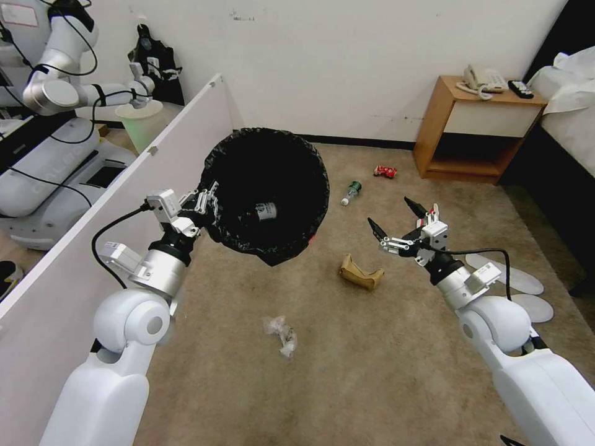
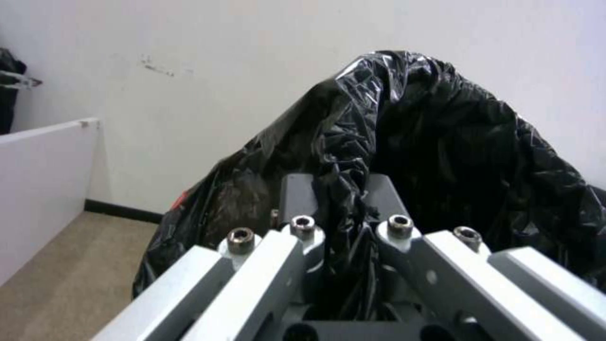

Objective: Pick up the trash bin, then pick up the garbage from the floor and place it into the trash bin.

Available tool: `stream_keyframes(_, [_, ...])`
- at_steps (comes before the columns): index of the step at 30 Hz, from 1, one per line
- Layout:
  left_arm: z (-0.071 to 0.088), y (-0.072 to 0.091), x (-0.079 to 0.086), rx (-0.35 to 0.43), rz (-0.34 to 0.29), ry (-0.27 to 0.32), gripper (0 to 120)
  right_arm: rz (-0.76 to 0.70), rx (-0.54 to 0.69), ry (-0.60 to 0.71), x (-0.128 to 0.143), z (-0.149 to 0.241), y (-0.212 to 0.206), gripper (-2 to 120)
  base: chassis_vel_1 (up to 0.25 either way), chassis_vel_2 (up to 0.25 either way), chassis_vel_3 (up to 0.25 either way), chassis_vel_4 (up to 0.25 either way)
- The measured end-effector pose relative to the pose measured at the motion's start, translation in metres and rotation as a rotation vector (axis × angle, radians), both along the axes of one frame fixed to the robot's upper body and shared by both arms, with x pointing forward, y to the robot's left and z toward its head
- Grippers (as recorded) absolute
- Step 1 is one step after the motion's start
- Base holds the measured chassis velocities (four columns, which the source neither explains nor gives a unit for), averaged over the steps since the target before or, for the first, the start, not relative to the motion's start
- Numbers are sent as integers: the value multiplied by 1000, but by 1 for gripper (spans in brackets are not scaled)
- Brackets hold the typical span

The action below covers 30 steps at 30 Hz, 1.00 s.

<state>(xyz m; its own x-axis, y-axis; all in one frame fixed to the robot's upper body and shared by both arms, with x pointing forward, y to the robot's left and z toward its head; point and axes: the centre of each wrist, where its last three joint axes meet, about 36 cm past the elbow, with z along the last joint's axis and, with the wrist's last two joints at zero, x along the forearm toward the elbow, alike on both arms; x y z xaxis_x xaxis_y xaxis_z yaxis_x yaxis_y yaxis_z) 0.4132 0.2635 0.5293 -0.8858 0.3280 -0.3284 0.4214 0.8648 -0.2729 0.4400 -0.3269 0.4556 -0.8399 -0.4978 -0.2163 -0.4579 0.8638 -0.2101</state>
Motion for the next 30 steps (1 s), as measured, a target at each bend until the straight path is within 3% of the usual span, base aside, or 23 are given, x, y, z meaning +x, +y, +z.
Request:
stream_keyframes(22, [-1,-1,-2,-1,-5,1,4,36,-14,23,6,-5,2,100,2,1,3,2])
stream_keyframes(30, [-3,-3,-3,4,-15,5,4,116,-19,137,18,-27,14,100,0,0,0,0])
